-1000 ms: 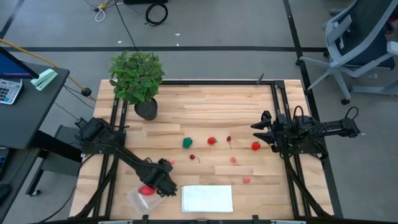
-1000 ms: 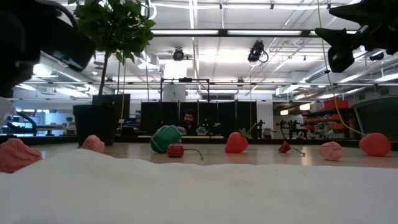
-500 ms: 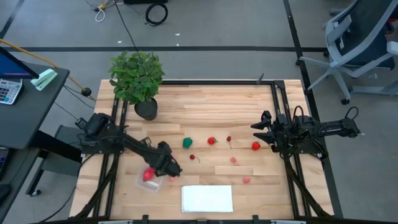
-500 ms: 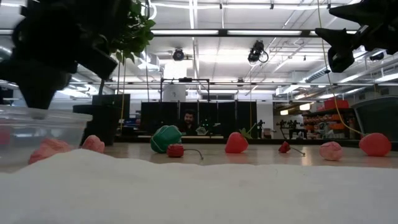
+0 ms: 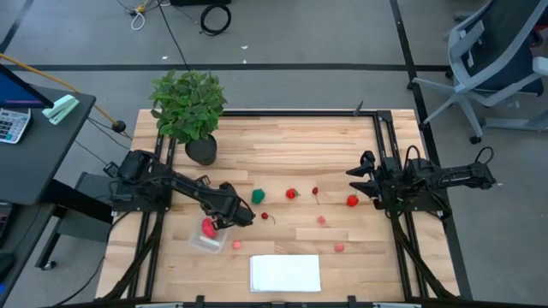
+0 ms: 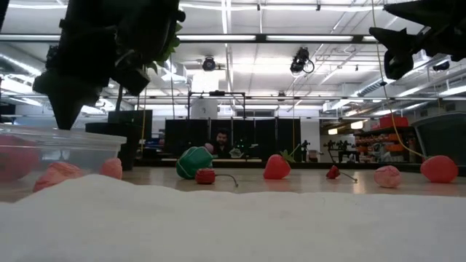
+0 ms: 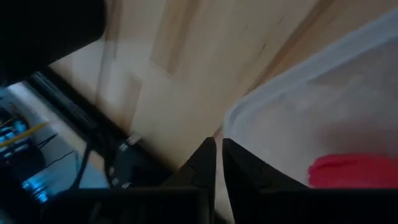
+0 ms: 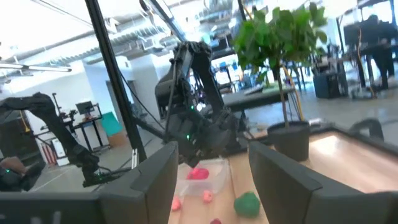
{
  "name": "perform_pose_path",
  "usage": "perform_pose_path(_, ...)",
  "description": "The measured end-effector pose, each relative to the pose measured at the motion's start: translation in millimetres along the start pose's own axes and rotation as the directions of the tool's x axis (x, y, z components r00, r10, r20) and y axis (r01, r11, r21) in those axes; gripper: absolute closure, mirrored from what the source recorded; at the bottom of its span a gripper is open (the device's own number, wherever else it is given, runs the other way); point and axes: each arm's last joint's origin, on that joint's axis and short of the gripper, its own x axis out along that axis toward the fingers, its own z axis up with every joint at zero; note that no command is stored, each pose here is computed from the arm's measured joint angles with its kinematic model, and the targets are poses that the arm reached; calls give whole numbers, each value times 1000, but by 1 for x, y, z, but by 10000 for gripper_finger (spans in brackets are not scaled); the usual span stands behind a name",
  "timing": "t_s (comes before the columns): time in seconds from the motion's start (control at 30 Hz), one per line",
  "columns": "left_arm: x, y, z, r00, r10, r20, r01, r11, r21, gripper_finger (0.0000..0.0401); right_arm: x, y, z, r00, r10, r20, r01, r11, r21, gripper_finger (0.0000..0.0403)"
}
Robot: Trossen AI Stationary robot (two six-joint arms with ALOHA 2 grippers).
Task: Pick and placing Produce into tupperware
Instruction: Put the red strawberry into the transparent bin
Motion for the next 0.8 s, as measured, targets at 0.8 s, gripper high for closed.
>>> perform_pose_path(0.8,-166,132,-32,723,-79,686,256,953,-159,337,82,23,49,823,-102,-559,45,992,-116,213)
